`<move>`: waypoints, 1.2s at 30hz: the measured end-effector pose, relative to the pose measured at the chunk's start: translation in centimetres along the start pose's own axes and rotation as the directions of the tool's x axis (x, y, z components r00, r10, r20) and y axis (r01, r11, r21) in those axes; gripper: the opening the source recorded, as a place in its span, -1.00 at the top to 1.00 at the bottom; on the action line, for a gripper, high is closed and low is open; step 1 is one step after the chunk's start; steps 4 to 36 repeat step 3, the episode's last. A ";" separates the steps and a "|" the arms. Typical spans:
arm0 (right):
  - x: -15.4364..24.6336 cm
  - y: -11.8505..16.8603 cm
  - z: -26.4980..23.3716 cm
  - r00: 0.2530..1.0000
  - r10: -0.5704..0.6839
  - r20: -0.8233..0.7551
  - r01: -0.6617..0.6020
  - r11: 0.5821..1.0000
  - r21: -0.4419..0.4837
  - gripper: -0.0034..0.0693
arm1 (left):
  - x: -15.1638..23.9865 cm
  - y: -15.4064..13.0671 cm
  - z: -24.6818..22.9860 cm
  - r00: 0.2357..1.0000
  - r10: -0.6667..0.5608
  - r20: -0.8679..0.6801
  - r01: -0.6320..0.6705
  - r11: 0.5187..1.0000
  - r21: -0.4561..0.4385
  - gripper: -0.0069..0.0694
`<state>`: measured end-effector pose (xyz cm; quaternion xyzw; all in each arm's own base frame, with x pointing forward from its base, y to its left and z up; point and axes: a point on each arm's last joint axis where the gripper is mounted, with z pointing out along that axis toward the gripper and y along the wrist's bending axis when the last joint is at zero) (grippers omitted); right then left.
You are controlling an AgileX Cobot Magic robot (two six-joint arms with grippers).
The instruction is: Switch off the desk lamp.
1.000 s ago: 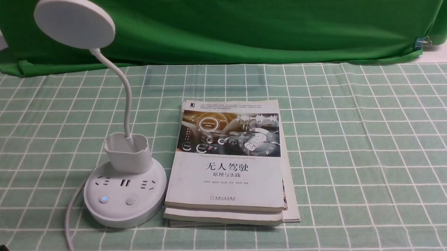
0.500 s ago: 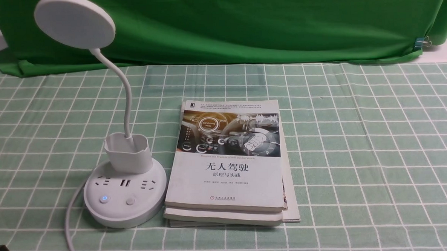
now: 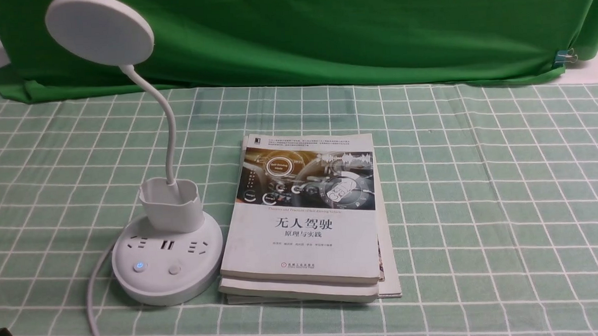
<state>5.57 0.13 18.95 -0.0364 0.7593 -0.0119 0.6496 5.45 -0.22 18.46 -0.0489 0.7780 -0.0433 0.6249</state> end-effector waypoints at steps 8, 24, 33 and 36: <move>0.0 0.0 0.0 1.000 0.000 0.000 0.000 1.000 0.000 0.24 | 0.0 0.0 0.0 1.000 0.000 0.000 0.000 1.000 0.000 0.82; 0.0 0.0 0.0 1.000 0.000 0.000 0.000 1.000 0.000 0.24 | 0.0 0.0 0.0 1.000 0.000 0.000 0.000 1.000 0.000 0.82; 0.0 0.0 0.0 1.000 0.000 0.000 0.000 1.000 0.000 0.24 | 0.0 0.0 0.0 1.000 0.000 0.000 0.000 1.000 0.000 0.82; 0.0 0.0 0.0 1.000 0.000 0.000 0.000 1.000 0.000 0.24 | 0.0 0.0 0.0 1.000 0.000 0.000 0.000 1.000 0.000 0.82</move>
